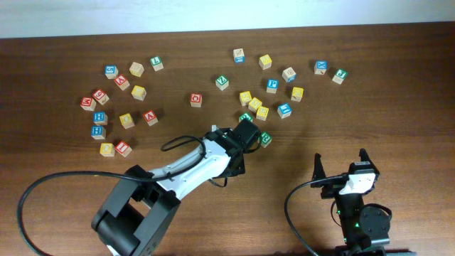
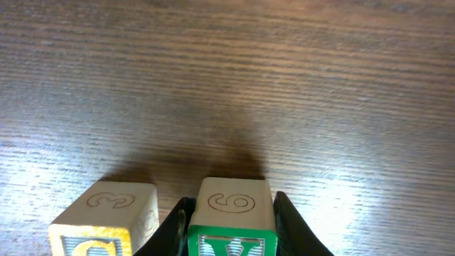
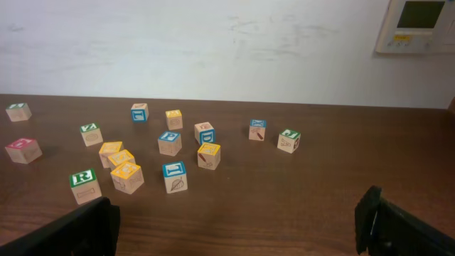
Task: Spell out CVPR
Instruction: 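Place the V block to the right of the C block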
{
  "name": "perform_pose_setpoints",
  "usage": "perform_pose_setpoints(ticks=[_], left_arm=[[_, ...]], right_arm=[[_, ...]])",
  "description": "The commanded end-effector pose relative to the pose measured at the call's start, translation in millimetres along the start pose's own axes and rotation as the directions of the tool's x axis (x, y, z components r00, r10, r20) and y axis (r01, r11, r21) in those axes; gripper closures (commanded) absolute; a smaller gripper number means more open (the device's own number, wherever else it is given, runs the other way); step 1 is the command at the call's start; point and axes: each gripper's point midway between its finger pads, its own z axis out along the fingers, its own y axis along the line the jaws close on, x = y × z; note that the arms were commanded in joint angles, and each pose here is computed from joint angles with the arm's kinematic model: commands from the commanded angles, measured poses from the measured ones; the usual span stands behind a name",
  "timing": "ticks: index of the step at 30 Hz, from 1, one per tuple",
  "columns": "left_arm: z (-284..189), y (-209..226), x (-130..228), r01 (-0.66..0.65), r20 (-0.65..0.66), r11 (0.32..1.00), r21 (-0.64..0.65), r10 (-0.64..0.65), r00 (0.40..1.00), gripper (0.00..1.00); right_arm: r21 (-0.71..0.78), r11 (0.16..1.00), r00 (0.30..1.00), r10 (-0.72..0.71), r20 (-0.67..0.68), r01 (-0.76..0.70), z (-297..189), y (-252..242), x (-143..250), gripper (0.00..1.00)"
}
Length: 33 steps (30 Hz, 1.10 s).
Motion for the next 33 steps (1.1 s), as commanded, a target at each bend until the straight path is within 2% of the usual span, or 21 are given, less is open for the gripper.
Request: perform_pose_setpoints(ticks=[1, 12, 17, 23, 28, 33], left_arm=[[14, 11, 7, 0.005, -0.027, 0.998, -0.055, -0.007, 1.0, 0.74], [13, 11, 8, 0.004, -0.033, 0.998, -0.056, -0.006, 0.999, 0.72], [7, 5, 1, -0.007, -0.019, 0.999, -0.041, 0.006, 1.0, 0.65], [-5, -3, -13, -0.039, 0.002, 0.999, -0.02, 0.039, 0.999, 0.62], [-28, -4, -44, -0.048, 0.036, 0.999, -0.001, 0.048, 0.998, 0.62], [-59, 9, -77, 0.024, 0.052, 1.0, 0.001, -0.024, 0.998, 0.62]], right_arm=[[0.016, 1.0, 1.0, 0.003, -0.005, -0.003, 0, -3, 3, 0.02], [0.016, 1.0, 1.0, 0.003, -0.005, -0.003, 0, -3, 3, 0.02], [0.016, 1.0, 1.0, 0.003, -0.005, -0.003, 0, -3, 3, 0.02], [0.016, 1.0, 1.0, 0.003, -0.005, -0.003, 0, -3, 3, 0.02], [0.016, 1.0, 1.0, 0.003, -0.005, -0.003, 0, -3, 3, 0.02], [0.016, 1.0, 1.0, 0.003, -0.005, -0.003, 0, -3, 3, 0.02]])
